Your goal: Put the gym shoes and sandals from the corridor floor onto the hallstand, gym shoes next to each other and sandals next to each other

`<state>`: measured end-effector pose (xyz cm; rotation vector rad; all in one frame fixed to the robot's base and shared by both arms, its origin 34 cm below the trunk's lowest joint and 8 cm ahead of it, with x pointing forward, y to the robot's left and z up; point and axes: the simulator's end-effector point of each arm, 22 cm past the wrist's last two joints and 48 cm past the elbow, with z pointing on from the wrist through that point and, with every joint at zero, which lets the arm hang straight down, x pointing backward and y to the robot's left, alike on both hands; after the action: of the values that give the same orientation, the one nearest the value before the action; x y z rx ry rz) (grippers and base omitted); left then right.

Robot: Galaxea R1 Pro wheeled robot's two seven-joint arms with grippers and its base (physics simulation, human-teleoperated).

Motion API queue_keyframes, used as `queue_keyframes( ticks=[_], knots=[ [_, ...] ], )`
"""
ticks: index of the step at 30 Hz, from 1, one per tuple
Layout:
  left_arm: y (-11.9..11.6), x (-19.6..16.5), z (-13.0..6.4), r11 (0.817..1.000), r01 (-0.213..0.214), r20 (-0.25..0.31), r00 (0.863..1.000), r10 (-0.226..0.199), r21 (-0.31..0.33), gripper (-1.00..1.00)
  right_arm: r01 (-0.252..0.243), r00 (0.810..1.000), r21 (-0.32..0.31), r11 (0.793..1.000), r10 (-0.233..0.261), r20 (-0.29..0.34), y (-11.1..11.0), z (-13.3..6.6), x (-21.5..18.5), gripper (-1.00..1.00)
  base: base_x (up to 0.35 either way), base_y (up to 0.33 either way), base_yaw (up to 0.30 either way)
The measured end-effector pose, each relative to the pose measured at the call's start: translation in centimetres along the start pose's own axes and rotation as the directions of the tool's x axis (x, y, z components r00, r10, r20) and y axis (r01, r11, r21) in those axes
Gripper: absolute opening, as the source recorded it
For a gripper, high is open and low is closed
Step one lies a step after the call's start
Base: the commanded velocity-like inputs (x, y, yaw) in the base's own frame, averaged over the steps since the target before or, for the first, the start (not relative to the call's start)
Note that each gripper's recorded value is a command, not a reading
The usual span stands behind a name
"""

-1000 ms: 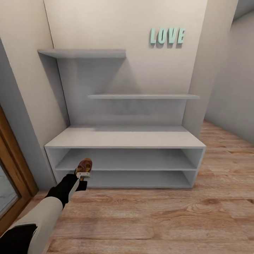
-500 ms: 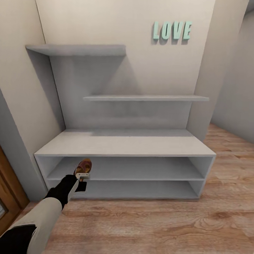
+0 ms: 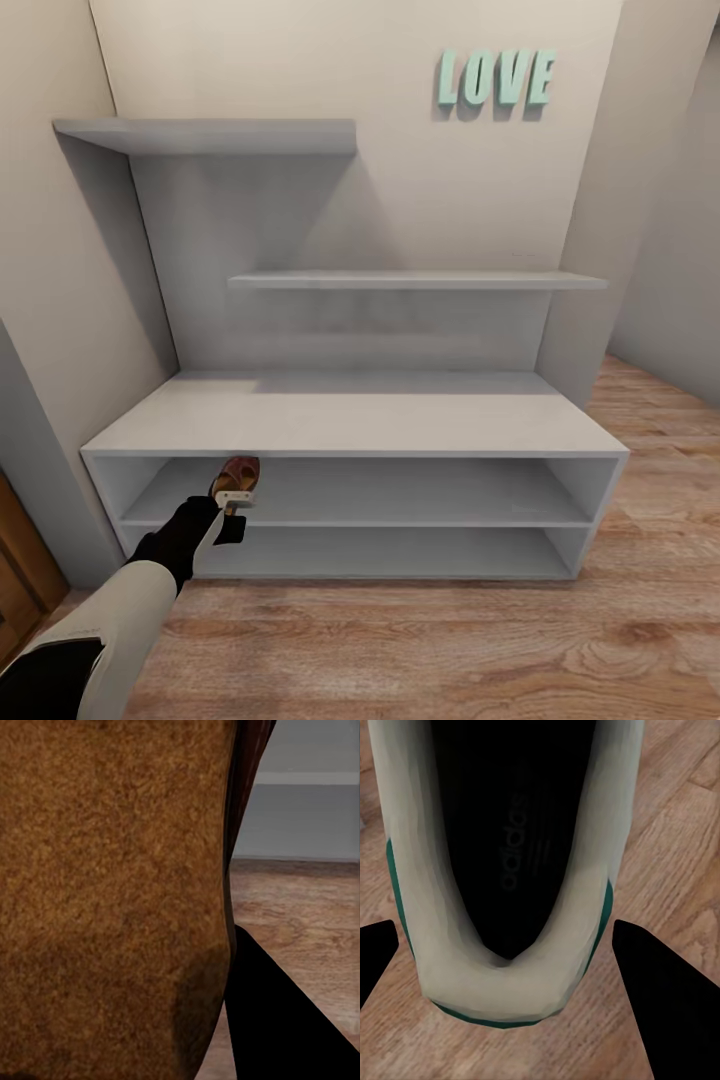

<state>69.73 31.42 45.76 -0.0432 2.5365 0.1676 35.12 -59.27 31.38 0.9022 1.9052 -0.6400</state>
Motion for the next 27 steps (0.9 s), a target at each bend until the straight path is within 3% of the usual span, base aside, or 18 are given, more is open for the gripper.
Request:
queue_keyframes(
  ticks=[27],
  knots=[
    [-0.2, 1.5, 1.6, 1.0, 0.001, -0.014, 1.0, -0.001, 0.002, -1.0, 0.012, 1.0, 0.009, 1.0, -0.012, -0.011, -0.5, 0.4, 1.7, -1.0, 0.001, 0.0, 0.0]
  ],
)
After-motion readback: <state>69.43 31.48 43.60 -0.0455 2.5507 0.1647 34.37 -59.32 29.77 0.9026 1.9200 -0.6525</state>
